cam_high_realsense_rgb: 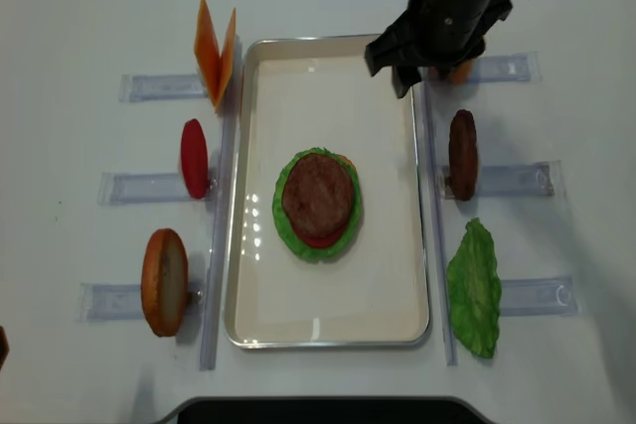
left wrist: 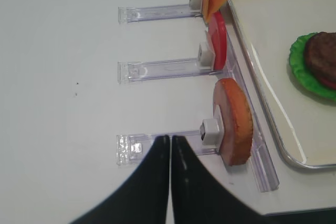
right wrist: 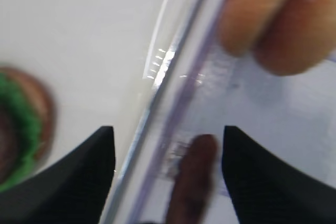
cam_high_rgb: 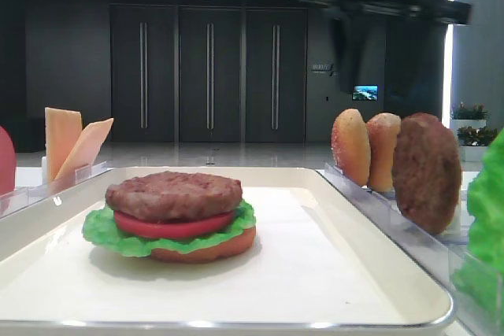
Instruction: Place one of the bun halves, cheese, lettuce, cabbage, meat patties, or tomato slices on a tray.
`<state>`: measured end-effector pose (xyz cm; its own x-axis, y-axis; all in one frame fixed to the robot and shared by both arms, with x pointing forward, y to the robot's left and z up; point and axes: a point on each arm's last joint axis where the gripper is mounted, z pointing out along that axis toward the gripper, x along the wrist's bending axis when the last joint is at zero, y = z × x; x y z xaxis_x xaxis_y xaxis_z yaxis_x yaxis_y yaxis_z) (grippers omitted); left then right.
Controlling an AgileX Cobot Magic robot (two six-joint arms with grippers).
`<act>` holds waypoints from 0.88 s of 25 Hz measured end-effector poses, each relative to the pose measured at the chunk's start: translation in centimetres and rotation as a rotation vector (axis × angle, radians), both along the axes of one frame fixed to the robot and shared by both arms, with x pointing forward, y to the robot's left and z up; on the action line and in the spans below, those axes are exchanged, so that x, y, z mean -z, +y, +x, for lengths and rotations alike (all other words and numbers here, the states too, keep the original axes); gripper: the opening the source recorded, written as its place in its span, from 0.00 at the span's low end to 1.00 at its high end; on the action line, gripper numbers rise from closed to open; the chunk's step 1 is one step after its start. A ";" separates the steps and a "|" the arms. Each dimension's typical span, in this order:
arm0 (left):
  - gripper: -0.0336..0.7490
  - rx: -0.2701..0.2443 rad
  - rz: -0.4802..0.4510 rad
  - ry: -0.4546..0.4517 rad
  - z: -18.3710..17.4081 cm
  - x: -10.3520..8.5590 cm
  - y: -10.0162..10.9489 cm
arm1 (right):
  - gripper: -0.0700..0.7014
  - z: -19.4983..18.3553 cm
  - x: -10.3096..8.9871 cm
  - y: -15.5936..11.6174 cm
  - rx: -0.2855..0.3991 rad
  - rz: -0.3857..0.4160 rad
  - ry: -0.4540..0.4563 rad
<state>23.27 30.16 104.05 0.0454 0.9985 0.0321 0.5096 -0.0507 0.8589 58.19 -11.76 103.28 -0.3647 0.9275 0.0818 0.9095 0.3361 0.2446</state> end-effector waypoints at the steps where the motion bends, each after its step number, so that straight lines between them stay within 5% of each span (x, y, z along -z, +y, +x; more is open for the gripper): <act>1: 0.04 0.000 0.000 0.000 0.0 0.0 0.0 | 0.64 1.0 0.0 -2.1 0.050 -0.011 0.005; 7: 0.04 0.000 0.000 0.000 0.0 0.0 0.0 | 0.62 4.1 0.1 -17.4 0.408 -0.077 0.029; 9: 0.04 0.000 0.000 0.000 0.0 0.0 0.0 | 0.60 3.9 0.1 -20.2 0.478 -0.081 0.054; 16: 0.04 0.000 0.000 0.000 0.0 0.0 0.0 | 0.57 0.8 0.0 -20.3 0.456 -0.098 0.122; 22: 0.04 0.000 0.000 0.000 0.0 0.0 0.0 | 0.57 -10.3 0.3 -19.6 0.442 -0.119 0.124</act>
